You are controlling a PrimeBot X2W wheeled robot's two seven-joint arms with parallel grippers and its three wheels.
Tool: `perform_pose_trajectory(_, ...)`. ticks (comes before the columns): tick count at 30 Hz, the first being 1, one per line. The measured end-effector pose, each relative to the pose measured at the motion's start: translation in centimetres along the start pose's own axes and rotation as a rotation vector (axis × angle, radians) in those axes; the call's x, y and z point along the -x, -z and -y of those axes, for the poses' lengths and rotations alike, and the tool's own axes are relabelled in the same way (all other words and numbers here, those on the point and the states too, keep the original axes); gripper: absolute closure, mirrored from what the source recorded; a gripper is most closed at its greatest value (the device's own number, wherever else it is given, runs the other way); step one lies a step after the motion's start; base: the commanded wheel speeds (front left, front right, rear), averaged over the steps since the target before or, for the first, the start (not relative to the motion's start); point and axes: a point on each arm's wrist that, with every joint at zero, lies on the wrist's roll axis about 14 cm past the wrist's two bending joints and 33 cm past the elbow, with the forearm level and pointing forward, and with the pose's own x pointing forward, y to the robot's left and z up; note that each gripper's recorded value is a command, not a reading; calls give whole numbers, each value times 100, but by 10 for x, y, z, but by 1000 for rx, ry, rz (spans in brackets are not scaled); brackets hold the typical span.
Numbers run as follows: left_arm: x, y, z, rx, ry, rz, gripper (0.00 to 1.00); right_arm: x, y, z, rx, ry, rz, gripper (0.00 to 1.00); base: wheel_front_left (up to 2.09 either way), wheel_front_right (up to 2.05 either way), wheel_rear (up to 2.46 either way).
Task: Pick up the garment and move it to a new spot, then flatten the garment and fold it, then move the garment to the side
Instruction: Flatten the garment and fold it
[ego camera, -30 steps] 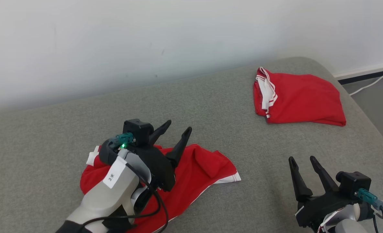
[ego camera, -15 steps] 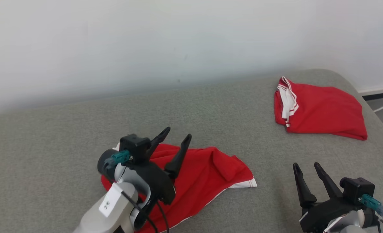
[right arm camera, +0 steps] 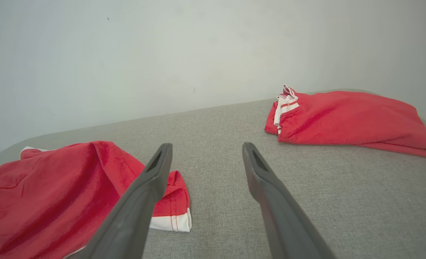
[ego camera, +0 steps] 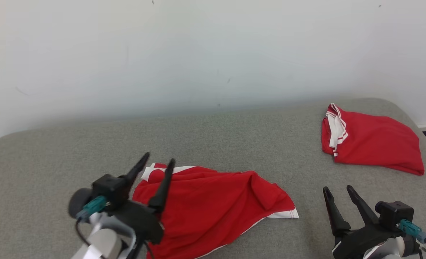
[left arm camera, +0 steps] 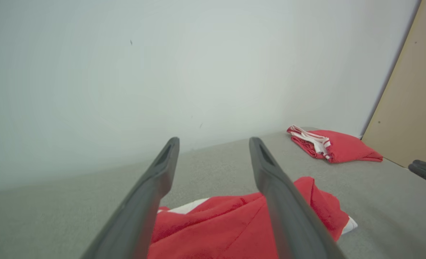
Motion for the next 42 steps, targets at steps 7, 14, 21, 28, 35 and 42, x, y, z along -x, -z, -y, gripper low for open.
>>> perform_pose_trajectory(7,42,-10,-55,-87,-181,33,0,2,-6,-4,28,-27,18,0,0,0,0)
perform_pose_trajectory(14,84,-17,-92,-131,-331,46,0,2,-13,-14,39,-57,42,0,0,0,0)
perform_pose_trajectory(21,121,-17,-118,-205,-421,18,0,-2,-21,-18,65,-72,66,0,0,0,0)
perform_pose_trajectory(28,145,-17,-133,-221,-493,8,0,0,-25,-12,79,-52,77,0,0,0,0)
perform_pose_trajectory(35,161,-12,-136,-194,-552,-2,0,6,-32,1,89,-12,98,0,0,0,0)
perform_pose_trajectory(42,161,9,-123,-141,-523,-63,0,18,-29,17,101,38,83,0,0,0,0)
